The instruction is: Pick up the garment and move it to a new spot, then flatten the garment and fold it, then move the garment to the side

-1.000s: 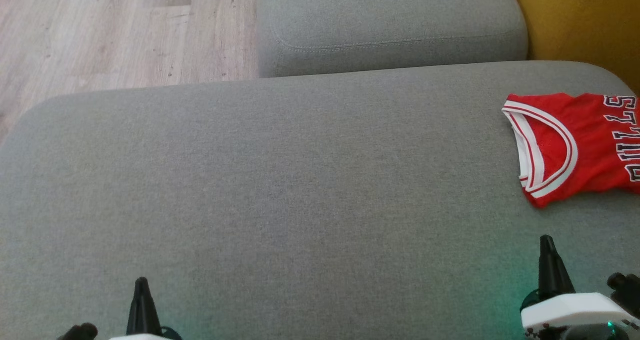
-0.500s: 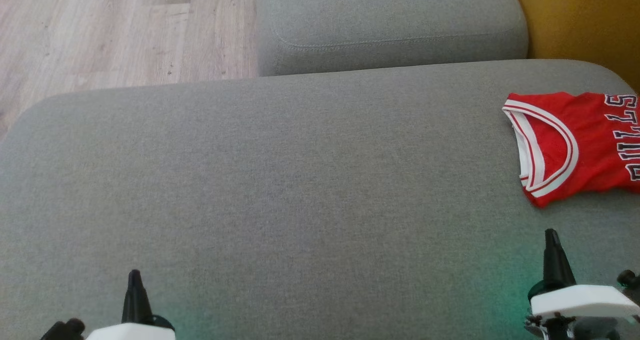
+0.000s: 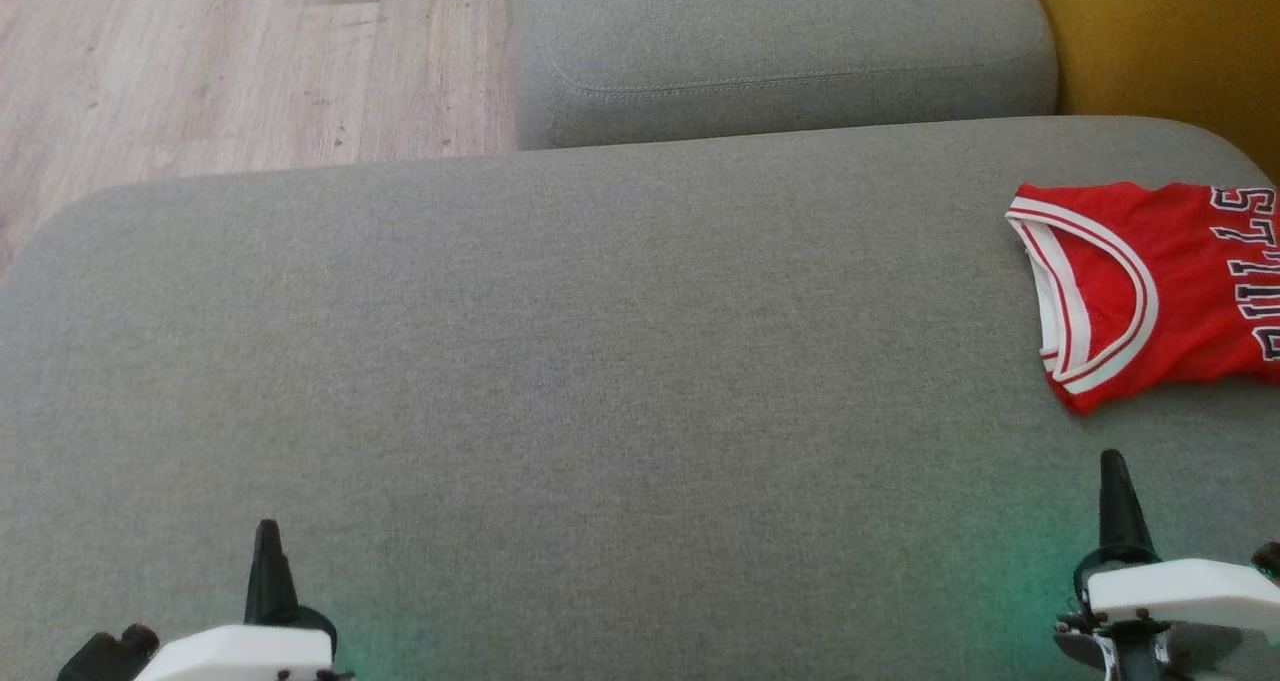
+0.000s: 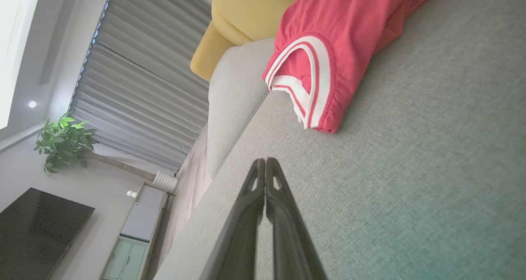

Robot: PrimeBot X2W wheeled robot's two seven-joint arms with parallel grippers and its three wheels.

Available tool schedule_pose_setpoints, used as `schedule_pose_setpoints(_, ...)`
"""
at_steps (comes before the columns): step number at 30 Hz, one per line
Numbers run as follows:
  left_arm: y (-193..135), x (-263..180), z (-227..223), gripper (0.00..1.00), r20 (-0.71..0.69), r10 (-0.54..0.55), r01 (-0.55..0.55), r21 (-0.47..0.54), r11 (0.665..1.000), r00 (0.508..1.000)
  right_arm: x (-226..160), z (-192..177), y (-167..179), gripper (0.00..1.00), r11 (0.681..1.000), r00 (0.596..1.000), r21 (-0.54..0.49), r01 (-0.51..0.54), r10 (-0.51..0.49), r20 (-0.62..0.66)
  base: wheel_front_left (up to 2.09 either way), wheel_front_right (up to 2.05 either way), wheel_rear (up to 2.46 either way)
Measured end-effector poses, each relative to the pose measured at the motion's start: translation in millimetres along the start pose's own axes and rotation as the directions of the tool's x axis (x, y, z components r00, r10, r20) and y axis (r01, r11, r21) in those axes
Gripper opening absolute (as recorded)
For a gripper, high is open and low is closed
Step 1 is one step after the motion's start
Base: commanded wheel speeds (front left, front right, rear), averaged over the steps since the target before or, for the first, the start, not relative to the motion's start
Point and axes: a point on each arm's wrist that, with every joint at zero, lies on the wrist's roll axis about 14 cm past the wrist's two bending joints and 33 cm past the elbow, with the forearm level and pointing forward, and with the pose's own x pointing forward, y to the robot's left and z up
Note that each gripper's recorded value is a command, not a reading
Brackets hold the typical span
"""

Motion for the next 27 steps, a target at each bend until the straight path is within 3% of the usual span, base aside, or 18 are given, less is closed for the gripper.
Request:
schedule_pose_setpoints(15,-9.8,8.8,8.6,0.00,0.006,-0.036,0.036,-0.173,0.984,0.999,8.6,5.9,10.1,0.00,0.981,1.000,0.193,-0.027,0.026,0.007,0.00,0.00,0.00)
schedule_pose_setpoints(27,-19.7,14.9,12.8,0.00,0.006,-0.075,0.073,-0.305,0.950,0.997,14.7,11.3,18.8,0.00,0.938,0.998,0.343,-0.055,0.053,0.015,0.00,0.00,0.00)
